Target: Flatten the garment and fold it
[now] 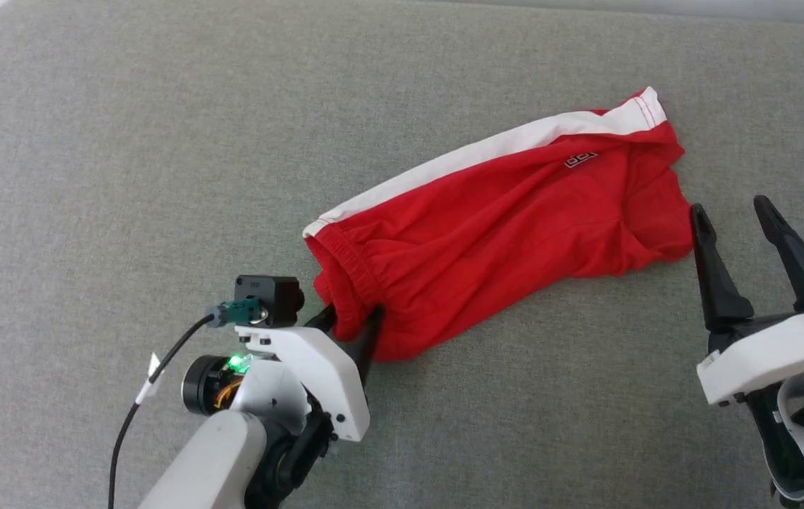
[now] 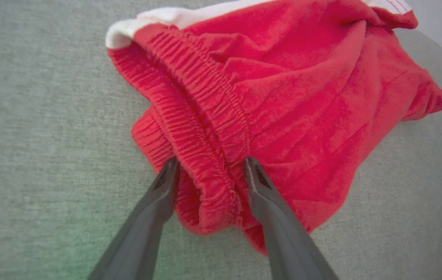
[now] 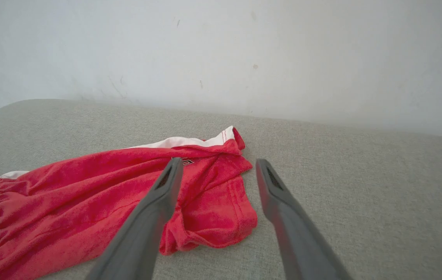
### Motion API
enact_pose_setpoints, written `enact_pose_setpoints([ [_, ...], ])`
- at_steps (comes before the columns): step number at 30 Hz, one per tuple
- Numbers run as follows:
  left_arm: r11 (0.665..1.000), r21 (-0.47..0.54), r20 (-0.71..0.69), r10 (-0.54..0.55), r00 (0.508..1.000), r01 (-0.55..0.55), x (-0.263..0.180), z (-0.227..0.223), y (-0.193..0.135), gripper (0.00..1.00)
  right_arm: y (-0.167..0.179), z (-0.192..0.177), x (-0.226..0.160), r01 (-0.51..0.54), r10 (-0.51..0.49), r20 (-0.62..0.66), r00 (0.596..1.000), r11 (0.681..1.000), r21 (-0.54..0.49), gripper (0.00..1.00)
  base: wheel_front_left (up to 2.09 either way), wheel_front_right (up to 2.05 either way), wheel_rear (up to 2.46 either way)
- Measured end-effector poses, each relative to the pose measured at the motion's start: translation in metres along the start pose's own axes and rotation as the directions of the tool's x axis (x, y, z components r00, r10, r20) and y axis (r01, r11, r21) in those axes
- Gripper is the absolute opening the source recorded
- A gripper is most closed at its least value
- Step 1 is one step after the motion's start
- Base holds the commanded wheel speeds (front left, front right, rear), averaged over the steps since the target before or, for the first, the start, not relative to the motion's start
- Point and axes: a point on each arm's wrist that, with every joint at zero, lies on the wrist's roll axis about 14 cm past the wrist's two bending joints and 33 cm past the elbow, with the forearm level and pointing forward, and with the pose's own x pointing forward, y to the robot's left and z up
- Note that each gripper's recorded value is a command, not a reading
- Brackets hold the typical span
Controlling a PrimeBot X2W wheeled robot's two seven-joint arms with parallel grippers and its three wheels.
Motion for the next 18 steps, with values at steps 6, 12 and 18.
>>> enact_pose_setpoints([
  [6, 1.000, -0.026, 0.019, -0.007, 1.000, 0.007, 0.002, 0.001, 0.000, 0.00, 0.005, 0.002, 0.008, -0.029, 0.029, -0.010, 1.000, 1.000, -0.009, 1.00, 0.00, 0.00, 0.00],
  [12, 0.999, -0.039, 0.032, -0.014, 0.999, 0.016, 0.002, 0.002, -0.001, 0.00, -0.005, -0.002, 0.025, -0.038, 0.038, -0.125, 0.991, 0.999, 0.002, 1.00, 0.00, 0.00, 0.00],
  [18, 0.999, -0.034, 0.037, -0.038, 0.999, 0.039, 0.009, 0.005, -0.004, 0.00, -0.033, -0.032, 0.043, -0.002, -0.016, -0.354, 0.935, 0.999, -0.050, 1.00, 0.00, 0.00, 0.00],
])
